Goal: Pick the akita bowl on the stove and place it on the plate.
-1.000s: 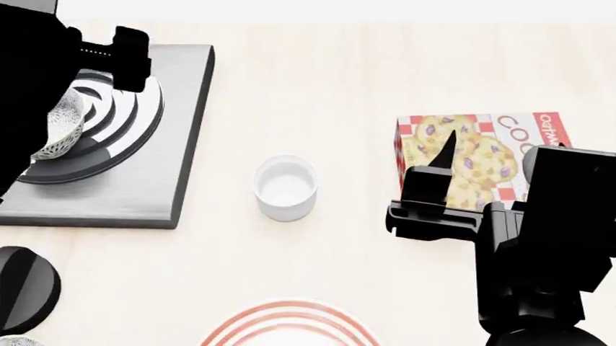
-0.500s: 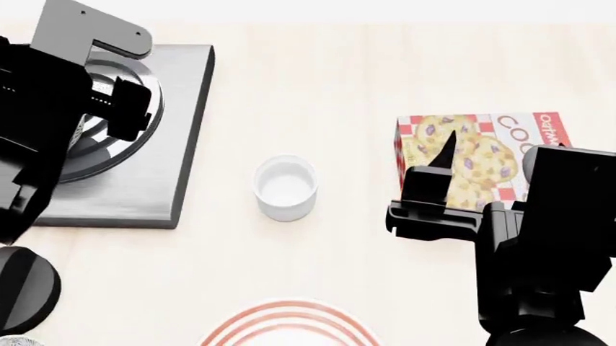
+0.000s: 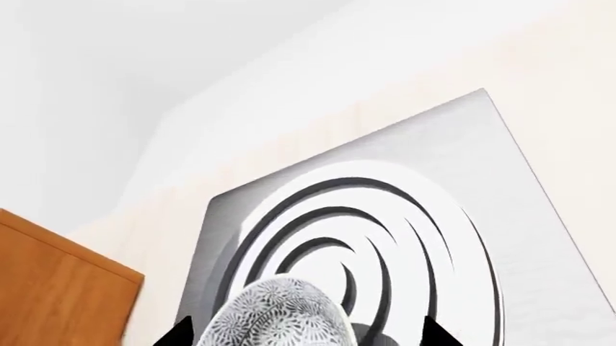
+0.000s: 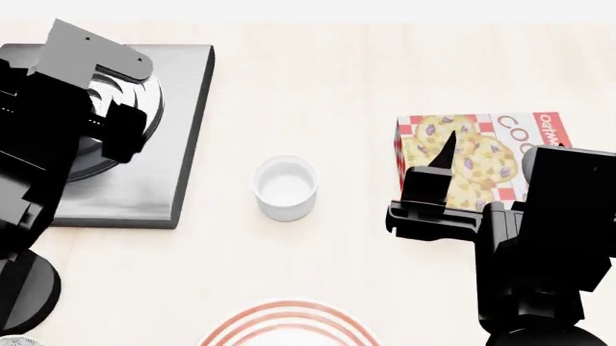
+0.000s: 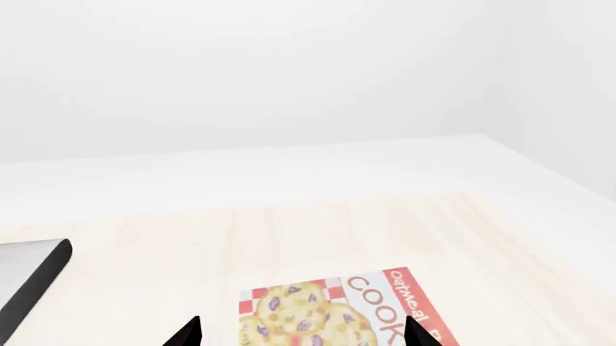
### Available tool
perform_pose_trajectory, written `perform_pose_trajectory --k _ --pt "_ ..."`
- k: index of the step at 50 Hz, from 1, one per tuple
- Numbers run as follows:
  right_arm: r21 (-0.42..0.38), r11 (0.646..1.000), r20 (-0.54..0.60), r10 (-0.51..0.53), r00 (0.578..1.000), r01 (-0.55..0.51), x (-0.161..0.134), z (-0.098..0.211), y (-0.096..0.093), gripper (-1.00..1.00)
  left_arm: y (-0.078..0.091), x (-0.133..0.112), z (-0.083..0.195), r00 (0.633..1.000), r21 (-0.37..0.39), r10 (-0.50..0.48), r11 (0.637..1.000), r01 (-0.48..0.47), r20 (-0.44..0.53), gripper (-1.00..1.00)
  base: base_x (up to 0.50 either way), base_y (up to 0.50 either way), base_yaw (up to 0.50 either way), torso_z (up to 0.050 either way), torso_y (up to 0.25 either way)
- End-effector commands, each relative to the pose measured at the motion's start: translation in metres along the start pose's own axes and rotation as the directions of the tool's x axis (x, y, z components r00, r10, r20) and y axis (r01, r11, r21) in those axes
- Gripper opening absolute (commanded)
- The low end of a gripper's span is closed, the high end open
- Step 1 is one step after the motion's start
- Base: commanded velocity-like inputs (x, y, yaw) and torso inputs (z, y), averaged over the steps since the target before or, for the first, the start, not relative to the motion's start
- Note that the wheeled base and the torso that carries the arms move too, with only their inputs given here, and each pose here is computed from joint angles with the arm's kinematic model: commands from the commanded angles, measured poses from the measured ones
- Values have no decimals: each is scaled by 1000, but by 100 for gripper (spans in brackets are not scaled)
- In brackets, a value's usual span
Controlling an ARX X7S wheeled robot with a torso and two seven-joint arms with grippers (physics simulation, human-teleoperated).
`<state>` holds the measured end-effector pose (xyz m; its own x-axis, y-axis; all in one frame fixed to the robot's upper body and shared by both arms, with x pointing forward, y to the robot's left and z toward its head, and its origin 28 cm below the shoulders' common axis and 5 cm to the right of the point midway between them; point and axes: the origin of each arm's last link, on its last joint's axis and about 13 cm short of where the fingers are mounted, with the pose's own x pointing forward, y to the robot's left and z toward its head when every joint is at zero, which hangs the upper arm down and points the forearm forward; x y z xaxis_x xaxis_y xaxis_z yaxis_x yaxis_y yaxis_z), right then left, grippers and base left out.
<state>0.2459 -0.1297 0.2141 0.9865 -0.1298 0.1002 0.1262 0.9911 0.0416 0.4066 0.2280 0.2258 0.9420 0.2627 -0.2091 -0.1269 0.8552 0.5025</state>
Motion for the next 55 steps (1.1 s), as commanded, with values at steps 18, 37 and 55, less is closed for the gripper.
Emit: perform_pose_trajectory --k 18,37,55 --pt "18 1000 7 -6 1000 6 0 0 -1 100 -10 1 -17 997 -31 -38 999 36 -67 100 0 0 0 0 0" --pt "18 1000 6 -7 1000 7 0 0 -1 100 -6 6 -24 996 -33 -19 999 16 -91 100 0 0 0 0 0" --pt "18 1000 6 -7 1000 7 0 1 -1 100 -7 6 -31 994 -26 -16 1000 14 -109 100 0 0 0 0 0"
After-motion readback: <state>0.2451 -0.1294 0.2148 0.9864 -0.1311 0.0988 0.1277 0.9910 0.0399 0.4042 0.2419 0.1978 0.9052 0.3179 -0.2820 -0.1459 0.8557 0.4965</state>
